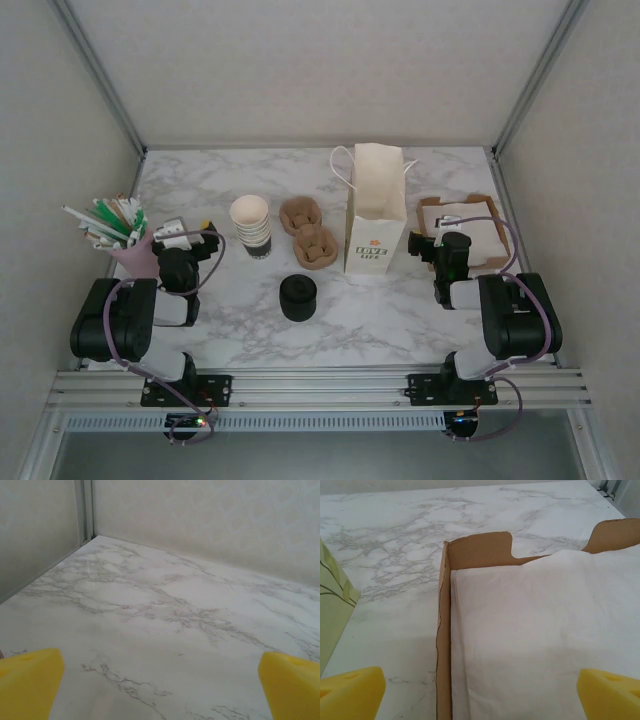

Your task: Pack the takeout coffee

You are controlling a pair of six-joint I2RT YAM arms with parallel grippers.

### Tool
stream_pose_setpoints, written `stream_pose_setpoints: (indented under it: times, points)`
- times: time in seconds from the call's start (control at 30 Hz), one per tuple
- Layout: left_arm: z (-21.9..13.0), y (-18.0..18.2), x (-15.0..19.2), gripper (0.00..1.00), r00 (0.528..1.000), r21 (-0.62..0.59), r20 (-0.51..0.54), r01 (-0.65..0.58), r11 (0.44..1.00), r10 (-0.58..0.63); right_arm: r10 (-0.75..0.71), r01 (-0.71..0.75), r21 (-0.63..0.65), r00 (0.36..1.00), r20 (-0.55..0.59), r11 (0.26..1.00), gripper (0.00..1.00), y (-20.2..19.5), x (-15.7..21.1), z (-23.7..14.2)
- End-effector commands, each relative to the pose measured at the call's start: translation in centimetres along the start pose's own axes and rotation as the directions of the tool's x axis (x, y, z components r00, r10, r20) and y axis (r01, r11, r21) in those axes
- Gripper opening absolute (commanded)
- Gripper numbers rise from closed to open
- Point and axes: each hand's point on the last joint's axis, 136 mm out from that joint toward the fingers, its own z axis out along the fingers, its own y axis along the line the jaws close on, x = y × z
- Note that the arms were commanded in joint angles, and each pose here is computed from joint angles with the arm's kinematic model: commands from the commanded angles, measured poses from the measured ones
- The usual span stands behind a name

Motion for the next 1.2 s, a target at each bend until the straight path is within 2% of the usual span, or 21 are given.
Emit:
stream_pose_setpoints:
  times: [0.0, 1.03, 1.17]
  points:
    - [0.0, -0.1, -0.5, 1.0, 1.0, 0.011, 0.023, -0.013, 1.0, 0.013, -0.011, 0.011, -0.005, 1.0, 0.017, 1.0, 0.99, 0.0, -0.8, 0.3]
    - [0.0, -0.1, -0.5, 1.0, 1.0, 0.011, 0.026, -0.012, 1.0, 0.012, -0.011, 0.011, -0.004, 1.0, 0.018, 1.0, 0.99, 0.0, -0.8, 0.3]
    - [-0.2, -1.1, -1.0, 1.0, 0.999, 0.061, 0.026, -0.034, 0.998, 0.033, -0.028, 0.028, -0.034, 0.999, 0.016, 0.999, 0.99, 0.6, -1.2, 0.1]
